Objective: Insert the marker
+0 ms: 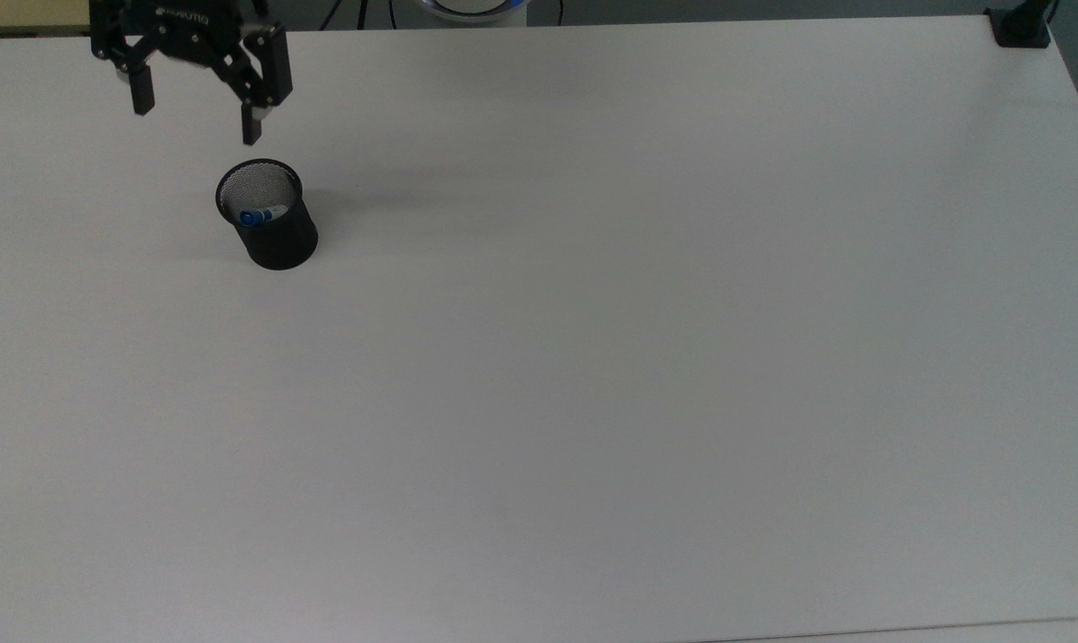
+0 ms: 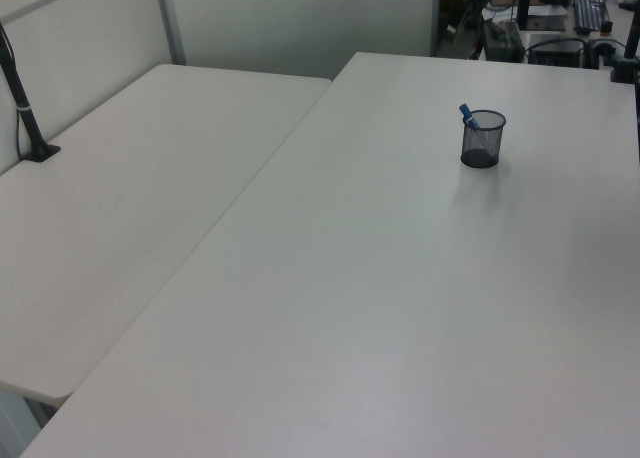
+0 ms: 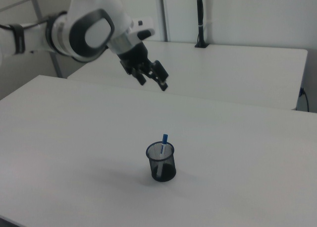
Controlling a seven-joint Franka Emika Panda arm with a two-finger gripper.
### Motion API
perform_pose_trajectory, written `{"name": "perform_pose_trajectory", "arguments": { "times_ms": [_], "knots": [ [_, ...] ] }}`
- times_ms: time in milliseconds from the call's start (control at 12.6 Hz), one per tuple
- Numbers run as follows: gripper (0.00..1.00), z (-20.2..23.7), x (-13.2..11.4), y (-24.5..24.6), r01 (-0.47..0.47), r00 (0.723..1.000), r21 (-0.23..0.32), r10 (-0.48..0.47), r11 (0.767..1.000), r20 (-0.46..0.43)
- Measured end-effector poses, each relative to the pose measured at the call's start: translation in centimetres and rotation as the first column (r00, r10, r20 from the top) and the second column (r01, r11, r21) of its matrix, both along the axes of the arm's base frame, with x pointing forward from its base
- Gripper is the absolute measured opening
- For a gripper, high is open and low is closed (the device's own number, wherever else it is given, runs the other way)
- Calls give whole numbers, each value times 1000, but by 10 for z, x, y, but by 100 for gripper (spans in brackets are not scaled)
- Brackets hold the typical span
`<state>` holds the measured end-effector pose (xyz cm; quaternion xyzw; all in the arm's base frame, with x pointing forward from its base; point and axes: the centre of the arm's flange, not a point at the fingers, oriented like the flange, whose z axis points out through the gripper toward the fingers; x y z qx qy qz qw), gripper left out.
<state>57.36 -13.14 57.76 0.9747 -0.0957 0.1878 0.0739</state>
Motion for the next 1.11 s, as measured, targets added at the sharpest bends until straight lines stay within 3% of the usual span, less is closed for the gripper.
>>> {"name": "perform_pose_trajectory", "arguments": {
  "times_ms": [397,636,1112],
  "knots": [
    [100,42,-21,58,-12,960,99,39,995,-277],
    [100,40,-20,78,-34,952,141,75,989,-297],
    [100,25,-5,81,-98,949,134,133,986,-287]
  ]
}}
